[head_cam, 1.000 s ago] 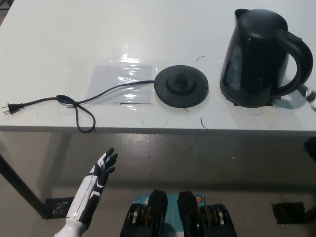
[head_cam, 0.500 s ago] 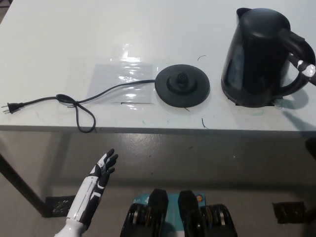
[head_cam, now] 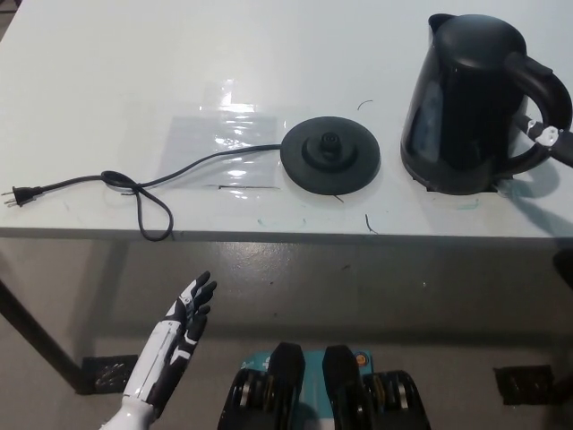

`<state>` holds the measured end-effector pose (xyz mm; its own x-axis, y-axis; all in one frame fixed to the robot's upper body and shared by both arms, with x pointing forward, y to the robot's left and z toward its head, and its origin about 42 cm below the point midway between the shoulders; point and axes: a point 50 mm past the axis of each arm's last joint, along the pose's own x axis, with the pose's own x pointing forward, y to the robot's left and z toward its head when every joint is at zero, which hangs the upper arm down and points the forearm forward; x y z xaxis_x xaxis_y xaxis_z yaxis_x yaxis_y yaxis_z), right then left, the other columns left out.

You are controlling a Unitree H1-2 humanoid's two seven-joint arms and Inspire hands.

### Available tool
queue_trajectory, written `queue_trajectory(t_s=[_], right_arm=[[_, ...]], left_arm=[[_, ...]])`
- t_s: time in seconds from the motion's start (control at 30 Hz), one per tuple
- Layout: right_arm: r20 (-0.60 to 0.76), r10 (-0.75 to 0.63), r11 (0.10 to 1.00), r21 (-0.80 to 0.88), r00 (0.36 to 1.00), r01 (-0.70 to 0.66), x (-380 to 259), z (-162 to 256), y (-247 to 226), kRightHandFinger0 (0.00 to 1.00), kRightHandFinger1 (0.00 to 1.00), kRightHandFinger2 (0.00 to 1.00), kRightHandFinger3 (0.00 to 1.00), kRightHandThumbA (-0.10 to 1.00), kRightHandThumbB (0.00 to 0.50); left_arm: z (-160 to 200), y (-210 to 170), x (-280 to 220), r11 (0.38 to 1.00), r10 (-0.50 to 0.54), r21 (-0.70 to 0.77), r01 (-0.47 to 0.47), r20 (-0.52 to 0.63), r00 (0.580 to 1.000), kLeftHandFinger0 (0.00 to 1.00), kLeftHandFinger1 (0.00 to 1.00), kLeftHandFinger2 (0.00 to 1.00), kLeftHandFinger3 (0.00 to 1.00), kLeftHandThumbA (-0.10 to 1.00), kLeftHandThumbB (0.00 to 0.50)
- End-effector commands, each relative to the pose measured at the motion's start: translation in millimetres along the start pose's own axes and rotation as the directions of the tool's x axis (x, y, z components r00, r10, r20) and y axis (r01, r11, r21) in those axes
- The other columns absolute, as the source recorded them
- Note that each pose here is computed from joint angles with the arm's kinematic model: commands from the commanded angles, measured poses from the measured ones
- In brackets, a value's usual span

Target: A kettle and its base are kept separately on the desk infront of the robot and the robot uses its right hand to lift the kettle by its handle and places it on its base to align it correctly.

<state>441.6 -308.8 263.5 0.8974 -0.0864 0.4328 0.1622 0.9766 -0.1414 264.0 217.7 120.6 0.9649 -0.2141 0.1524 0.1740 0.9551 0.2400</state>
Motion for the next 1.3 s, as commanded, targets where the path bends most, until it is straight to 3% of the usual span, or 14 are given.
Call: queue_trajectory(t_s=[0.0, 0.47, 0.53, 0.9, 0.97, 1.07, 1.1, 1.13, 1.17, 1.2, 1.23, 1.27], right_arm=[[0.06, 0.017, 1.0, 0.001, 0.998, -0.017, 26, 19, -2, 1.0, 1.0, 1.0, 1.0, 1.0, 0.36], [0.012, 0.018, 0.999, 0.026, 1.0, -0.018, 38, 3, 4, 1.0, 1.0, 1.0, 1.0, 1.0, 0.414], [0.01, 0.019, 0.999, 0.03, 1.0, -0.02, 40, 2, 5, 1.0, 1.0, 1.0, 1.0, 1.0, 0.353], [-0.002, 0.03, 0.999, 0.033, 1.0, -0.03, 44, 0, 9, 1.0, 1.0, 1.0, 1.0, 1.0, 0.371], [-0.008, 0.017, 0.999, 0.044, 1.0, -0.017, 45, 1, 9, 1.0, 1.0, 1.0, 1.0, 1.0, 0.313], [-0.008, -0.067, 0.996, 0.062, 0.998, 0.067, 48, 3, 10, 1.0, 1.0, 1.0, 1.0, 0.94, 0.285], [-0.023, -0.124, 0.99, 0.061, 0.992, 0.125, 50, 4, 11, 0.81, 0.82, 0.91, 1.0, 0.79, 0.289], [-0.047, -0.153, 0.984, 0.085, 0.987, 0.156, 52, 5, 11, 0.55, 0.55, 0.59, 0.74, 0.67, 0.256], [-0.056, -0.164, 0.981, 0.095, 0.985, 0.168, 52, 5, 11, 0.41, 0.43, 0.59, 0.69, 0.61, 0.266], [-0.071, -0.194, 0.977, 0.077, 0.978, 0.2, 55, 6, 11, 0.13, 0.23, 0.42, 0.49, 0.37, 0.228], [-0.08, -0.258, 0.966, 0.015, 0.963, 0.26, 58, 7, 12, 0.01, 0.07, 0.31, 0.32, -0.06, 0.232], [-0.071, -0.276, 0.961, -0.013, 0.958, 0.276, 59, 7, 13, 0.0, 0.09, 0.37, 0.36, -0.09, 0.227]], left_arm=[[7, 4, 4, 1.0, -0.002, 0.017, 0.001, 0.059, 0.998, 1.0, 1.0, 1.0, 1.0, 0.99, 0.142], [7, 6, 6, 1.0, -0.007, 0.026, 0.006, 0.058, 0.998, 1.0, 1.0, 1.0, 1.0, 1.0, 0.154], [8, 7, 7, 1.0, -0.007, 0.029, 0.005, 0.065, 0.998, 1.0, 1.0, 1.0, 1.0, 1.0, 0.146], [7, 9, 7, 1.0, -0.009, 0.024, 0.007, 0.073, 0.997, 1.0, 1.0, 1.0, 1.0, 1.0, 0.146], [7, 9, 8, 1.0, -0.008, 0.02, 0.007, 0.065, 0.998, 1.0, 1.0, 1.0, 1.0, 1.0, 0.16], [8, 9, 9, 1.0, -0.008, 0.019, 0.007, 0.067, 0.998, 1.0, 1.0, 1.0, 1.0, 1.0, 0.154], [8, 9, 9, 1.0, -0.009, 0.017, 0.008, 0.067, 0.998, 1.0, 1.0, 1.0, 1.0, 1.0, 0.155], [8, 9, 9, 1.0, -0.009, 0.017, 0.008, 0.067, 0.998, 1.0, 1.0, 1.0, 1.0, 1.0, 0.155], [8, 9, 9, 1.0, -0.009, 0.017, 0.008, 0.068, 0.998, 1.0, 1.0, 1.0, 1.0, 1.0, 0.155], [8, 9, 9, 1.0, -0.008, 0.014, 0.007, 0.068, 0.998, 1.0, 1.0, 1.0, 1.0, 1.0, 0.157], [8, 10, 10, 1.0, -0.005, 0.016, 0.004, 0.073, 0.997, 1.0, 1.0, 1.0, 1.0, 1.0, 0.167], [9, 10, 10, 1.0, -0.005, 0.018, 0.004, 0.074, 0.997, 1.0, 1.0, 1.0, 1.0, 1.0, 0.175]])
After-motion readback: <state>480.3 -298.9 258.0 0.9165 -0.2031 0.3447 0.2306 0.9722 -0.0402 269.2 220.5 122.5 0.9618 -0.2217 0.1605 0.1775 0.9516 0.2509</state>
